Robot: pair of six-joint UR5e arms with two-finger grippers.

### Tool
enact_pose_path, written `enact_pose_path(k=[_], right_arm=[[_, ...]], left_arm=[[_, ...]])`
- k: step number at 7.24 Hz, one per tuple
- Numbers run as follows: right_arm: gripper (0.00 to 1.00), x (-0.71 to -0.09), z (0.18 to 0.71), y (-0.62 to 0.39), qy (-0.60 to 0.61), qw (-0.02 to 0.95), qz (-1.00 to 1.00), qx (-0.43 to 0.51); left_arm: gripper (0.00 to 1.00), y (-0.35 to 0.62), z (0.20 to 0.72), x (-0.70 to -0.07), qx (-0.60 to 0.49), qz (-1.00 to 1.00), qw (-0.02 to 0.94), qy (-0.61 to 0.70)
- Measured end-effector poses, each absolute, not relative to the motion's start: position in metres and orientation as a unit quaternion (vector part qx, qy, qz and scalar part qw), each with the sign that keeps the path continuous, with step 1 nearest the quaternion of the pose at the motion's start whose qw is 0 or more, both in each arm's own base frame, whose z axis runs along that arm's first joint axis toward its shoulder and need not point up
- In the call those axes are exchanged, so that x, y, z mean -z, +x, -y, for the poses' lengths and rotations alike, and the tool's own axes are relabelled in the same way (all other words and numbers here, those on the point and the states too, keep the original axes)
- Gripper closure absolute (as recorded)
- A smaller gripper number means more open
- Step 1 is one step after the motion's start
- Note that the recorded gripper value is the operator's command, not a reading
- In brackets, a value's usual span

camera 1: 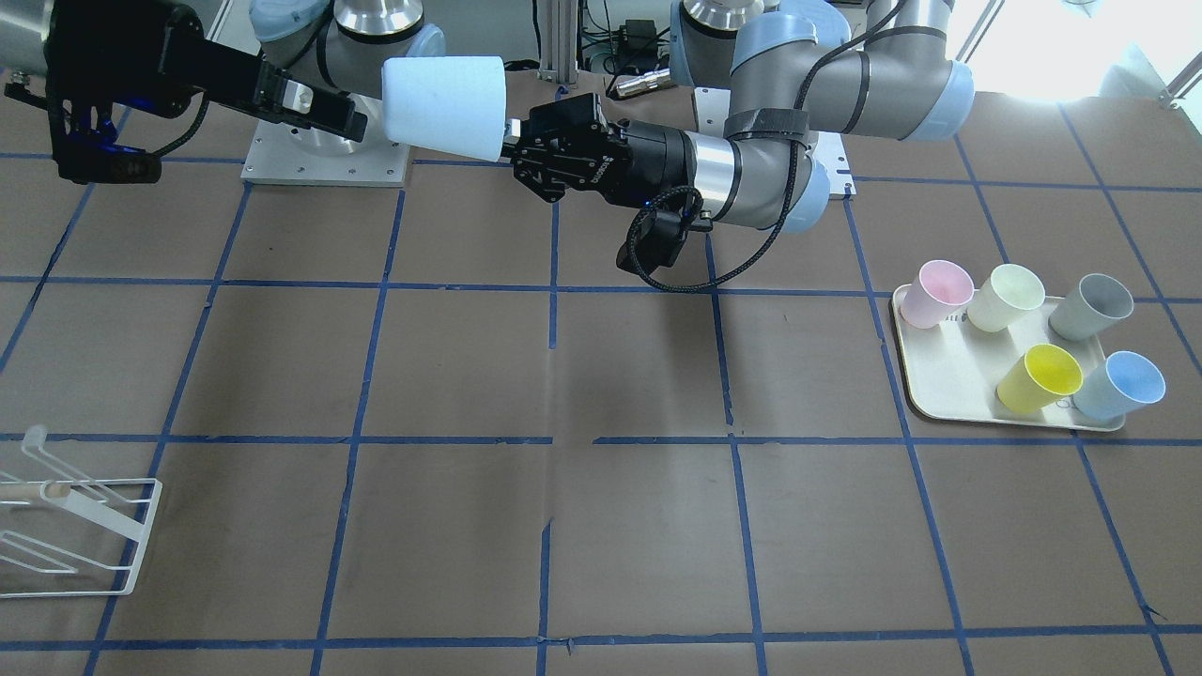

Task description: Transfer IKEA cup to right arm and place on rack

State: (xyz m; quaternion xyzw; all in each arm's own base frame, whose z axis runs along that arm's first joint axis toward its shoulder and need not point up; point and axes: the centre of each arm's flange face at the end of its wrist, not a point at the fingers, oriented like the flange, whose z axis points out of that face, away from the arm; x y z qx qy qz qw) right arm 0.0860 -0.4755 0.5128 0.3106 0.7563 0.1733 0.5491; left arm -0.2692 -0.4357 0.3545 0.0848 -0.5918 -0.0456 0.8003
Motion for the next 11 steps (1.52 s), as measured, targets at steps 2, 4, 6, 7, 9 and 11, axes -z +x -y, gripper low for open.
enact_pose_path(k=[2, 4, 6, 7, 9, 11], right_arm=[[0.0, -0.51, 0.473, 0.092, 0.304, 0.541, -0.763, -0.18], [0.0, -0.507, 0.472, 0.099, 0.298, 0.536, -0.768, -0.187], [0.0, -0.506, 0.469, 0.109, 0.29, 0.534, -0.771, -0.193], [0.0, -0.505, 0.467, 0.115, 0.284, 0.531, -0.773, -0.197], [0.22, -0.503, 0.464, 0.119, 0.278, 0.519, -0.783, -0.203], [0.42, -0.503, 0.464, 0.119, 0.278, 0.516, -0.784, -0.203]], left_arm=[[1.0, -0.274, 0.433, -0.353, 0.05, 0.592, 0.8, 0.082], [1.0, -0.275, 0.433, -0.352, 0.052, 0.593, 0.8, 0.082], [1.0, -0.276, 0.433, -0.352, 0.052, 0.593, 0.8, 0.081], [1.0, -0.276, 0.433, -0.353, 0.051, 0.593, 0.8, 0.081], [1.0, -0.276, 0.434, -0.354, 0.05, 0.592, 0.8, 0.079], [1.0, -0.276, 0.434, -0.355, 0.049, 0.592, 0.8, 0.078]])
